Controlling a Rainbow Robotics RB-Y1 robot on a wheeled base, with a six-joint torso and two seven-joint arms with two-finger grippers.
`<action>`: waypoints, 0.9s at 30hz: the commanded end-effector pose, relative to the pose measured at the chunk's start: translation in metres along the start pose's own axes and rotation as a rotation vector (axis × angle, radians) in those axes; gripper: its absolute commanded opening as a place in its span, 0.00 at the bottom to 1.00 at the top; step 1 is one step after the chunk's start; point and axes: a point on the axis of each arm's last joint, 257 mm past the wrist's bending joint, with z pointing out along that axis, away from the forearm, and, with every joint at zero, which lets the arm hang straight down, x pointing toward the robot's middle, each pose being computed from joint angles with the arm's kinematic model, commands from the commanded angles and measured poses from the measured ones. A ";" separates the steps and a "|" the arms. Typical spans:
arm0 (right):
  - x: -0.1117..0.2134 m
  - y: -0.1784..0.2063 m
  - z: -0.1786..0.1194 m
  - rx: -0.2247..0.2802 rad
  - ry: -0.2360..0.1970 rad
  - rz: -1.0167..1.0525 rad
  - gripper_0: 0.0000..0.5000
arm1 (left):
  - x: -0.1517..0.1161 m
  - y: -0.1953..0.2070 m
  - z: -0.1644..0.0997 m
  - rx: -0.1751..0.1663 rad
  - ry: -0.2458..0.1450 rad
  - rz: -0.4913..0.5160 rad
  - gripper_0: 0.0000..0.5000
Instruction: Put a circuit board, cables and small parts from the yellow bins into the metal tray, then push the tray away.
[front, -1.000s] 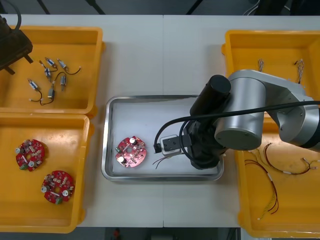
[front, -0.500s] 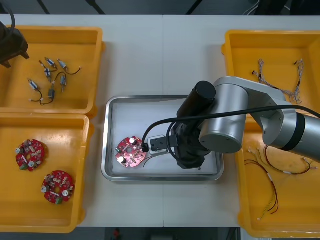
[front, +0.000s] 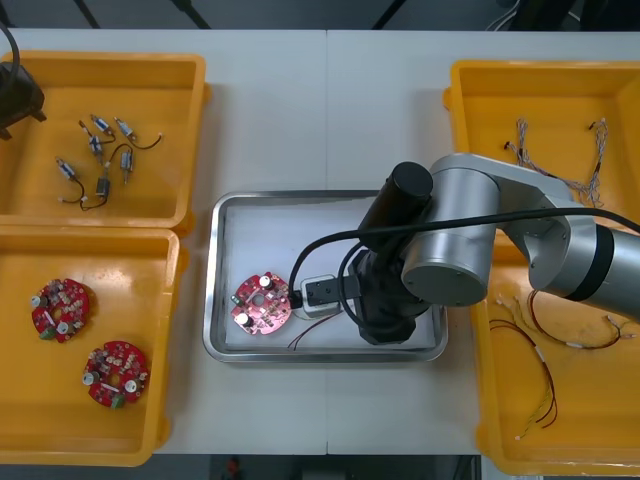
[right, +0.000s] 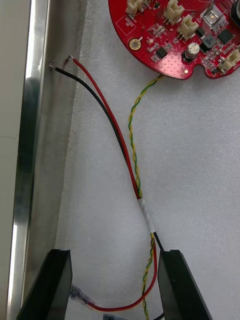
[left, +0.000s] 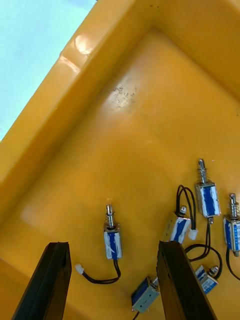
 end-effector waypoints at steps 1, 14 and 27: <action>0.002 -0.016 -0.025 0.024 -0.011 0.047 1.00 | 0.011 0.003 0.015 0.000 0.004 -0.022 1.00; 0.039 -0.034 -0.096 0.045 0.046 0.405 1.00 | 0.051 0.003 0.049 -0.015 0.040 0.040 1.00; 0.099 -0.062 -0.163 0.171 0.097 0.935 1.00 | 0.067 -0.003 0.070 -0.003 0.046 0.045 1.00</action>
